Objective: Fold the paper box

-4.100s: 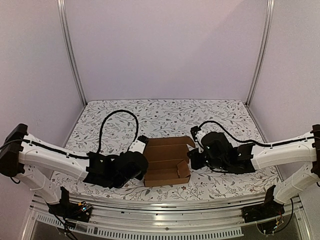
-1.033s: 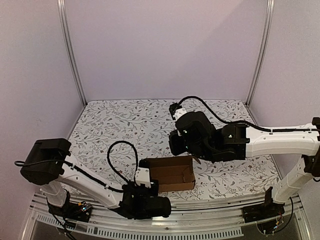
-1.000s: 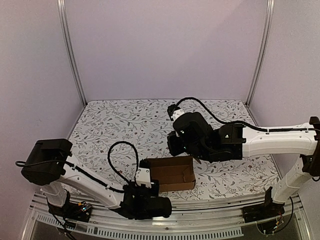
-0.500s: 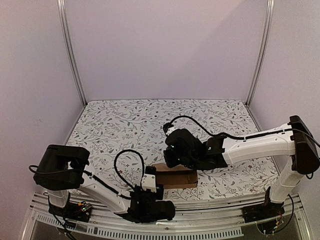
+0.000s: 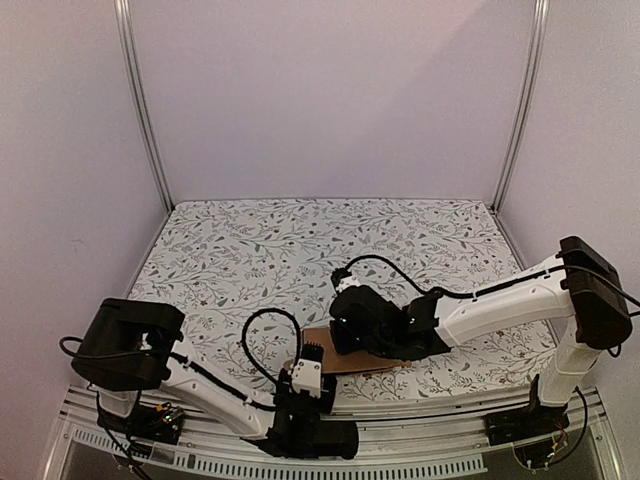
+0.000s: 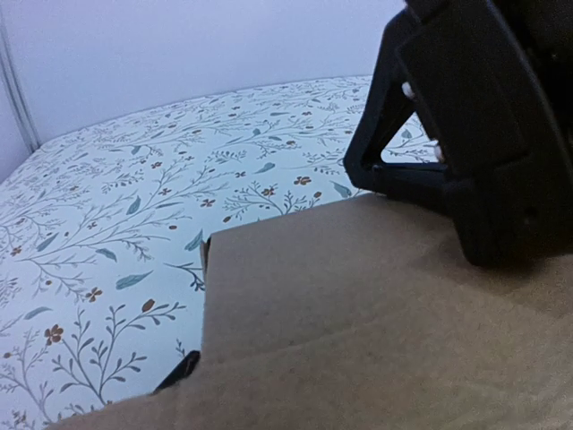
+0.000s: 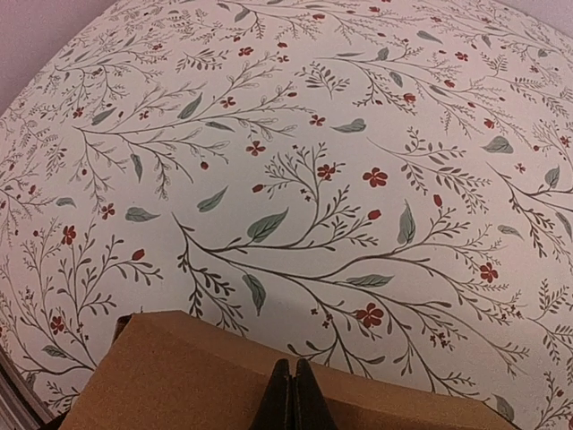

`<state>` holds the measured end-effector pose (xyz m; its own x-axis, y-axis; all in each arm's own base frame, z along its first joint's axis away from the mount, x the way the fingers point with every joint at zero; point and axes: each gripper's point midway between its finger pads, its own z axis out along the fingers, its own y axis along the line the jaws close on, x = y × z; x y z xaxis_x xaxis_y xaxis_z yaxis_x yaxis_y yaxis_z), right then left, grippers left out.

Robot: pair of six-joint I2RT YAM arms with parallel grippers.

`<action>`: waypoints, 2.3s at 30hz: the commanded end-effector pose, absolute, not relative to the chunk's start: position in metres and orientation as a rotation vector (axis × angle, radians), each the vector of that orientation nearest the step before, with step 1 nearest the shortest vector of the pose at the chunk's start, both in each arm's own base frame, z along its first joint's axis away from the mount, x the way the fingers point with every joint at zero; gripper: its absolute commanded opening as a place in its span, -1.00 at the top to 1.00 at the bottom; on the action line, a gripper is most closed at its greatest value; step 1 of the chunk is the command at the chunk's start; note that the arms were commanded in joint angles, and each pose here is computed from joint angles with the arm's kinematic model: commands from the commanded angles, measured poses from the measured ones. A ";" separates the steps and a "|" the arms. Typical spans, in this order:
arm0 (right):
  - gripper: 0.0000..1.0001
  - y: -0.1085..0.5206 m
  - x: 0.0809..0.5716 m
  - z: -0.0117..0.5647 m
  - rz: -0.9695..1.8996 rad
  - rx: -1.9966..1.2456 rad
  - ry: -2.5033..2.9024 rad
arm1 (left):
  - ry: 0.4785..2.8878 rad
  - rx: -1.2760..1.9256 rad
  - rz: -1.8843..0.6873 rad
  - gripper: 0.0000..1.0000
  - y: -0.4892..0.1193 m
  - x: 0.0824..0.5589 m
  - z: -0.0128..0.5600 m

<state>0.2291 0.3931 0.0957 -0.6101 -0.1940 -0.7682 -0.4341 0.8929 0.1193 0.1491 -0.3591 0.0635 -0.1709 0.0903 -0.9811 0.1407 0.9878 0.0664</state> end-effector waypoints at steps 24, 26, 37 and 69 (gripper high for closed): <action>1.00 0.375 0.215 0.045 0.329 -0.339 2.250 | 1.570 0.268 -0.059 -0.54 -0.333 0.093 0.115; 1.00 0.375 0.213 0.044 0.319 -0.335 2.236 | 1.578 0.274 -0.043 -0.58 -0.332 0.091 0.116; 1.00 0.368 0.200 0.017 0.225 -0.290 2.199 | 1.601 0.300 -0.076 -0.66 -0.324 0.069 0.129; 1.00 0.362 0.194 0.016 0.224 -0.274 2.183 | 1.932 0.553 -0.290 -0.93 -0.312 0.110 0.195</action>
<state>0.2130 0.3878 0.0617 -0.5014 0.0653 -0.8628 -0.2383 0.9482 0.2102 0.1046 -0.2889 0.2045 -0.2769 0.2448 -0.9292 0.3753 0.9177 0.1299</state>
